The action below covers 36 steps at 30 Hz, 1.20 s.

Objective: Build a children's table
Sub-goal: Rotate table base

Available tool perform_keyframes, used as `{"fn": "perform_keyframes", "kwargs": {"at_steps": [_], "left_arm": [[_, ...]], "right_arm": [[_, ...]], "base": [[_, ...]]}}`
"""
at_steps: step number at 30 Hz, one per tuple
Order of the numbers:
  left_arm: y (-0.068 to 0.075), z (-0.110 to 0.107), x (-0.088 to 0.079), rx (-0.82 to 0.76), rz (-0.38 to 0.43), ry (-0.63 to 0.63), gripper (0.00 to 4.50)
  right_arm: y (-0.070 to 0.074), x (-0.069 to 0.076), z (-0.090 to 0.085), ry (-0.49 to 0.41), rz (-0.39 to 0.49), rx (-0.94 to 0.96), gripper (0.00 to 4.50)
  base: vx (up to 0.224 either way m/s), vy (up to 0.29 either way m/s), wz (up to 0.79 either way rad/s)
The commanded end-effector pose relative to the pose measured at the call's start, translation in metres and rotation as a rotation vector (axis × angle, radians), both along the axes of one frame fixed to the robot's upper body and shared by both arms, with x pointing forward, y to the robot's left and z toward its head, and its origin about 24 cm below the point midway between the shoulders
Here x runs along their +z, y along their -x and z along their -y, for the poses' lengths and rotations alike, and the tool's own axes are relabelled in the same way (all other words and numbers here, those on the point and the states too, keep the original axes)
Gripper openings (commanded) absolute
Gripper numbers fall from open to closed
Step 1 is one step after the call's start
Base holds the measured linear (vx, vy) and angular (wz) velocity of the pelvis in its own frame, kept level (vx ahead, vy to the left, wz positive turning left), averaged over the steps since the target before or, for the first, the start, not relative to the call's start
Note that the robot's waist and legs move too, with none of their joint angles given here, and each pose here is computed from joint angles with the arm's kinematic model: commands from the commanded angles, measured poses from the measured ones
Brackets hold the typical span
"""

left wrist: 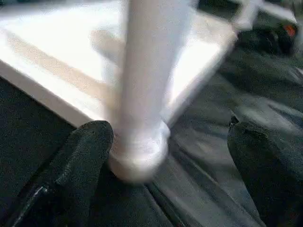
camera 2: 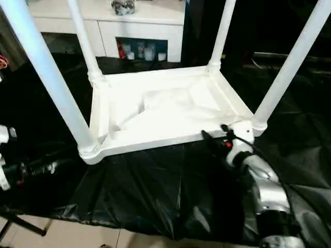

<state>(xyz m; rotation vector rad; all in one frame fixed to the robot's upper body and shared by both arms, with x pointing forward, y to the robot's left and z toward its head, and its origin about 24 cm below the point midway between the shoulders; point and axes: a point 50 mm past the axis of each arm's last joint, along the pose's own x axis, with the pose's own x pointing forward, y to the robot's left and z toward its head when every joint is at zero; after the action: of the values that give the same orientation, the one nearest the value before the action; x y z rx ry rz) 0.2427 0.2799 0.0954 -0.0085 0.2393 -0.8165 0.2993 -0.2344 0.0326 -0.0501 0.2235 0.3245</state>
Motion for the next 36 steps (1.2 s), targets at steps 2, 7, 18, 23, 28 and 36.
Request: {"fn": "perform_keyframes", "kwargs": {"at_steps": [2, 7, 18, 23, 28, 36], "left_arm": [[-0.016, 0.009, 0.003, 0.042, 0.087, 0.014, 4.48], [-0.04, 0.039, 0.003, 0.027, 0.151, 0.115, 4.48], [-0.055, 0.086, 0.009, -0.188, 0.145, 0.313, 4.48], [-0.043, 0.091, 0.011, -0.335, 0.066, 0.386, 4.48], [-0.027, 0.098, 0.013, -0.459, -0.021, 0.418, 4.48], [-0.005, 0.114, 0.02, -0.58, -0.103, 0.495, 4.48]], "right_arm": [[0.0, -0.007, 0.007, 0.047, -0.061, -0.06, 3.91], [-0.005, -0.007, 0.012, 0.062, -0.076, -0.155, 3.91], [-0.013, -0.017, -0.009, 0.113, -0.13, -0.095, 3.91], [-0.022, -0.017, -0.024, 0.108, -0.126, -0.044, 3.91], [-0.03, -0.017, -0.044, 0.106, -0.121, 0.038, 3.91], [-0.034, -0.019, -0.07, 0.117, -0.117, 0.151, 3.91]], "base": [[0.0, 0.0, 0.0], [0.0, 0.0, 0.0], [0.0, 0.0, 0.0], [0.0, 0.0, 0.0], [0.0, 0.0, 0.0], [0.0, 0.0, 0.0]]}}
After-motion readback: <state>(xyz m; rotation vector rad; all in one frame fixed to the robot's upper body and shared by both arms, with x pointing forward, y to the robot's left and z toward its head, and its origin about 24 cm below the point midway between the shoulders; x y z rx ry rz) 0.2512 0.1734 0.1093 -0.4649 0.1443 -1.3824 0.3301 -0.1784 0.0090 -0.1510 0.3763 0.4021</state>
